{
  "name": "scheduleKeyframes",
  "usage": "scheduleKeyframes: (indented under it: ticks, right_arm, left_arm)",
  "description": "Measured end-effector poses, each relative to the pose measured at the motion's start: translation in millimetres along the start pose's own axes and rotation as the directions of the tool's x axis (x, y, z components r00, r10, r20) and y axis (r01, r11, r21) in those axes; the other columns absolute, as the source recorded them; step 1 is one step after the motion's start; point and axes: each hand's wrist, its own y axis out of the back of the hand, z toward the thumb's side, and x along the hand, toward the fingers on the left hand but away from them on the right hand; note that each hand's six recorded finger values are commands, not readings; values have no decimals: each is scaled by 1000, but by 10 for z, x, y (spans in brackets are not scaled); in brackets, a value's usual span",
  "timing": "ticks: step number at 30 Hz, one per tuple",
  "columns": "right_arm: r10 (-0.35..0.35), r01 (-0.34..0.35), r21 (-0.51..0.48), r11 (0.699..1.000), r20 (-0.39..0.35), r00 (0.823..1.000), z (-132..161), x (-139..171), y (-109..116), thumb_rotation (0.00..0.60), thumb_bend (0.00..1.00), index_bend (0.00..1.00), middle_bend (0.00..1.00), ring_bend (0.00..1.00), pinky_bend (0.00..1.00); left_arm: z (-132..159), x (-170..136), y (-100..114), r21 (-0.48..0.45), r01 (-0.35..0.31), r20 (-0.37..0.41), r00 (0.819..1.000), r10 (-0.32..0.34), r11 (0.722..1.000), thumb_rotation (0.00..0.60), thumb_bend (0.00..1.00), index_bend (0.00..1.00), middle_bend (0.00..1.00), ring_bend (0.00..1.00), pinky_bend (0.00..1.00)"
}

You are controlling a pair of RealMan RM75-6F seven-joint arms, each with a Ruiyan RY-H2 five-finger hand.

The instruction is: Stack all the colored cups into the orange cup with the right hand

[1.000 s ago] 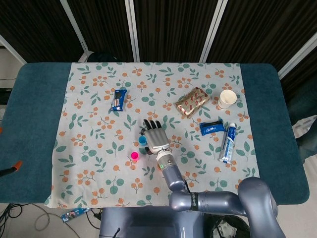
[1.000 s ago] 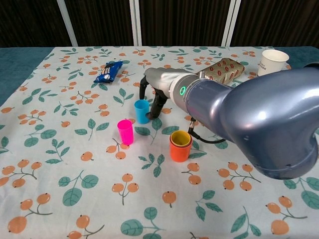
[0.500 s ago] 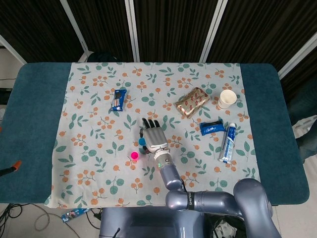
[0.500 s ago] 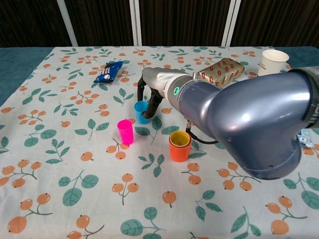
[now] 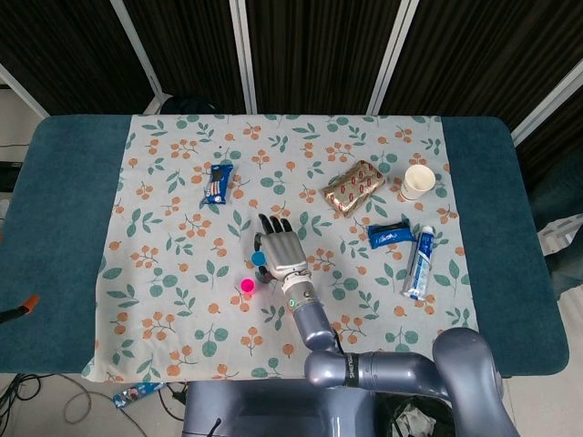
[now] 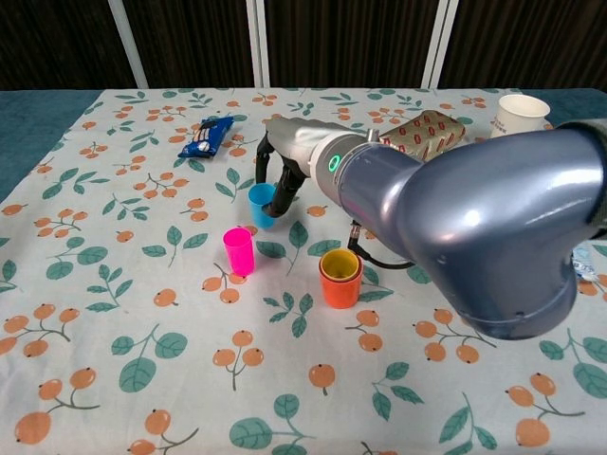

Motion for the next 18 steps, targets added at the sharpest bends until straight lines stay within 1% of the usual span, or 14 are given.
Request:
scheduleKeyframes:
  ticks: [4, 10, 18]
  right_arm:
    - [-10, 10, -5, 1000, -14, 1000, 16, 45, 89, 600, 404, 473, 0, 49, 100]
    - [-29, 29, 2, 1000, -44, 999, -16, 209, 277, 600, 405, 473, 0, 49, 100]
    - [-57, 59, 17, 998, -99, 994, -117, 605, 526, 600, 403, 473, 0, 49, 104]
  left_arm:
    - [-8, 1, 11, -3, -4, -2, 1000, 4, 1000, 600, 122, 46, 0, 0, 0]
    - [7, -11, 11, -3, -3, 5, 1000, 3, 1000, 600, 122, 46, 0, 0, 0]
    - [20, -22, 13, -1, -8, 6, 1000, 8, 1000, 600, 122, 46, 0, 0, 0]
